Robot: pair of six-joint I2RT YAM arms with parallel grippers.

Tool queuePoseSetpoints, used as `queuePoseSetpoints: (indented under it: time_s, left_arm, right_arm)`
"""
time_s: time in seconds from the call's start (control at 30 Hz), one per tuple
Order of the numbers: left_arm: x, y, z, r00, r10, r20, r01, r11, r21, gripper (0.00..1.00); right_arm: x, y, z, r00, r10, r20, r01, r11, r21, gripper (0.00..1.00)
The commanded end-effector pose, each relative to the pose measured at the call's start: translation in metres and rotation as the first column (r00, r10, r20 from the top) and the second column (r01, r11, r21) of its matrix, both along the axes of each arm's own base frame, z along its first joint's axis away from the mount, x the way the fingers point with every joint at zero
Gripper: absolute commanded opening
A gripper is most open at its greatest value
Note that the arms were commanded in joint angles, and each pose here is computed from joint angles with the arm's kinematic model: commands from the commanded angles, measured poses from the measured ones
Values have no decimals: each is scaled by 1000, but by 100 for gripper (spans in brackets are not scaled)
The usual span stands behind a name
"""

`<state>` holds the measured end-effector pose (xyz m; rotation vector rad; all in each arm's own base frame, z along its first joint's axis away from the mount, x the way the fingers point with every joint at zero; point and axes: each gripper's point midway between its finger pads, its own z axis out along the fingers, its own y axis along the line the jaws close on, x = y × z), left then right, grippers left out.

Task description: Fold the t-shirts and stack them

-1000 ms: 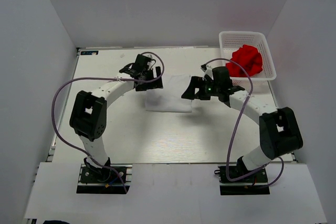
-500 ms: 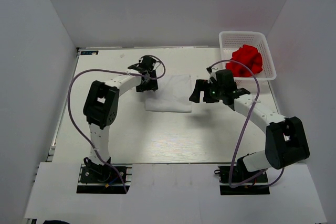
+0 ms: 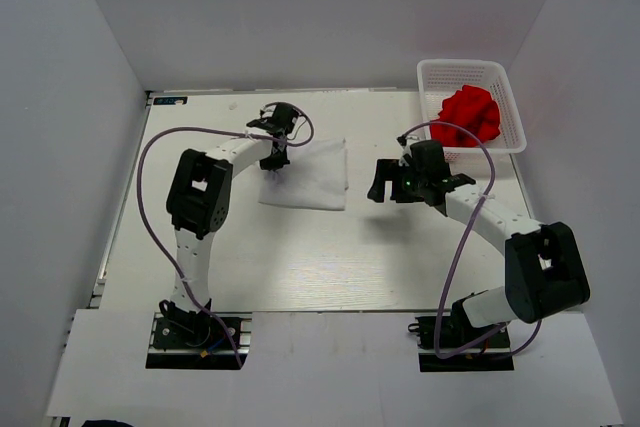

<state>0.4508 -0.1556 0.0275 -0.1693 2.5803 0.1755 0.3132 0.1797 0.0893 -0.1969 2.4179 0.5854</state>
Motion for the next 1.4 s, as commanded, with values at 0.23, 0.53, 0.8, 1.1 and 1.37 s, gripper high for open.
queuePoseSetpoints:
  time_s: [0.23, 0.53, 0.8, 1.1, 1.37]
  left_arm:
    - [60, 155, 47, 972, 203, 118, -232, 908, 349, 0]
    - [131, 256, 55, 957, 217, 192, -283, 840, 463, 0]
    - [153, 329, 65, 913, 280, 298, -401, 752, 524, 0]
    - [176, 348, 69, 900, 214, 380, -399, 755, 521, 7]
    - [159, 368, 94, 844, 328, 425, -522, 683, 510, 100]
  right_arm:
    - [31, 1, 13, 994, -47, 103, 46, 999, 5, 90]
    - [58, 11, 1, 996, -46, 81, 46, 999, 4, 90]
    - [78, 18, -6, 996, -61, 62, 61, 998, 2, 90]
    - [85, 27, -10, 999, -42, 28, 41, 999, 32, 90]
    - [72, 33, -3, 999, 0, 34, -3, 997, 78, 90]
